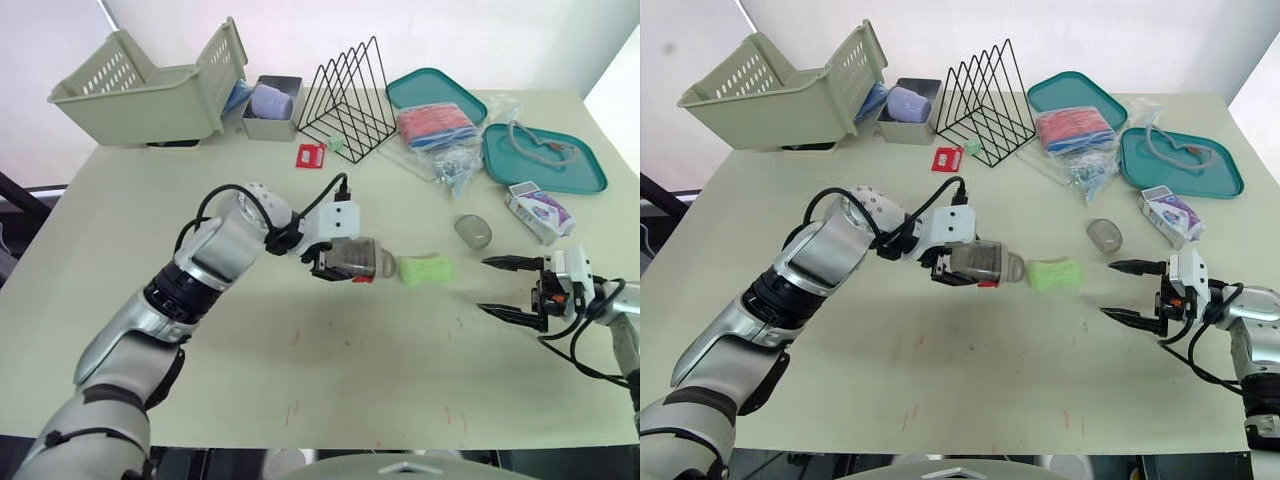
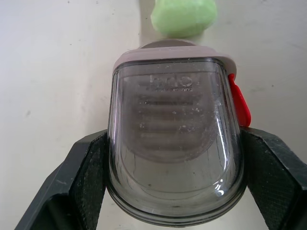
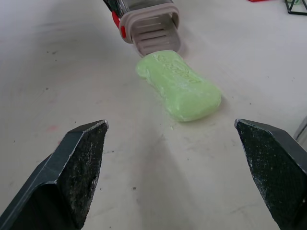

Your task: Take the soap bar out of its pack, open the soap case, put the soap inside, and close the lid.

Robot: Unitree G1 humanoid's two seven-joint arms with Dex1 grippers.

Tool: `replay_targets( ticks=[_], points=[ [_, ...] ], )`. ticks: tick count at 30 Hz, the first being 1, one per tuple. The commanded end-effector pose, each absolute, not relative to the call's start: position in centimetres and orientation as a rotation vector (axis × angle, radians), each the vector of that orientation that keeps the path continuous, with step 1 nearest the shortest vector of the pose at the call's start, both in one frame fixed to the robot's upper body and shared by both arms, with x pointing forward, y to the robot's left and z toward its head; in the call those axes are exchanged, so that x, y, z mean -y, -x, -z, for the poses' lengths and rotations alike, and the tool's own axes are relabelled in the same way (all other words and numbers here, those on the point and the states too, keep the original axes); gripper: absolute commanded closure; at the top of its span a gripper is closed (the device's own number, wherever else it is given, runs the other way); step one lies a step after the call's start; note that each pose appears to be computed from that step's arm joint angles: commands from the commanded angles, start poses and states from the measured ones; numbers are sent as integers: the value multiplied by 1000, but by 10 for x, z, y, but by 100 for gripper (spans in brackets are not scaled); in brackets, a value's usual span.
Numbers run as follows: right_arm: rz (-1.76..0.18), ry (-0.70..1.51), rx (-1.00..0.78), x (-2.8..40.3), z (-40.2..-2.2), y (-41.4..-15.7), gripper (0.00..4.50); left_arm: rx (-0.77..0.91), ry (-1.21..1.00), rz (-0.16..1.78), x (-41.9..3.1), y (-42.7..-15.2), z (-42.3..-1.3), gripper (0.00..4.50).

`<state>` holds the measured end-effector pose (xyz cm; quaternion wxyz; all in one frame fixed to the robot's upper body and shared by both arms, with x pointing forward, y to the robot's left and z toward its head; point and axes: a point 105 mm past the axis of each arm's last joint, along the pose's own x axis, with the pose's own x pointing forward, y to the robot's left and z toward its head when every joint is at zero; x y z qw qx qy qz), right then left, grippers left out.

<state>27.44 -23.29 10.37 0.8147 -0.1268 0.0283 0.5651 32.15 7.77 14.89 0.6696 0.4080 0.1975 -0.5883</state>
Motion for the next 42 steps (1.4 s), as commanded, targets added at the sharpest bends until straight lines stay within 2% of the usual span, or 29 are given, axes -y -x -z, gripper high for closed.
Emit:
replay_targets(
  ticks=[1, 19, 30, 32, 42],
  points=[
    [-1195, 287, -35, 235, -110, -276, 7, -446, -965, 1320, -86, -319, -151, 102],
    [-1196, 291, -46, 240, -112, -280, 7, -478, -873, 1209, -143, -307, -146, 102],
    [-1200, 302, -48, 242, -114, -285, 7, -434, -798, 1227, -142, -303, -135, 102],
    [-1201, 305, -52, 243, -114, -285, 0, -429, -774, 1229, -143, -303, -137, 1],
    [-1203, 304, -59, 244, -114, -284, 0, -378, -690, 1225, -148, -305, -150, 1]
  ],
)
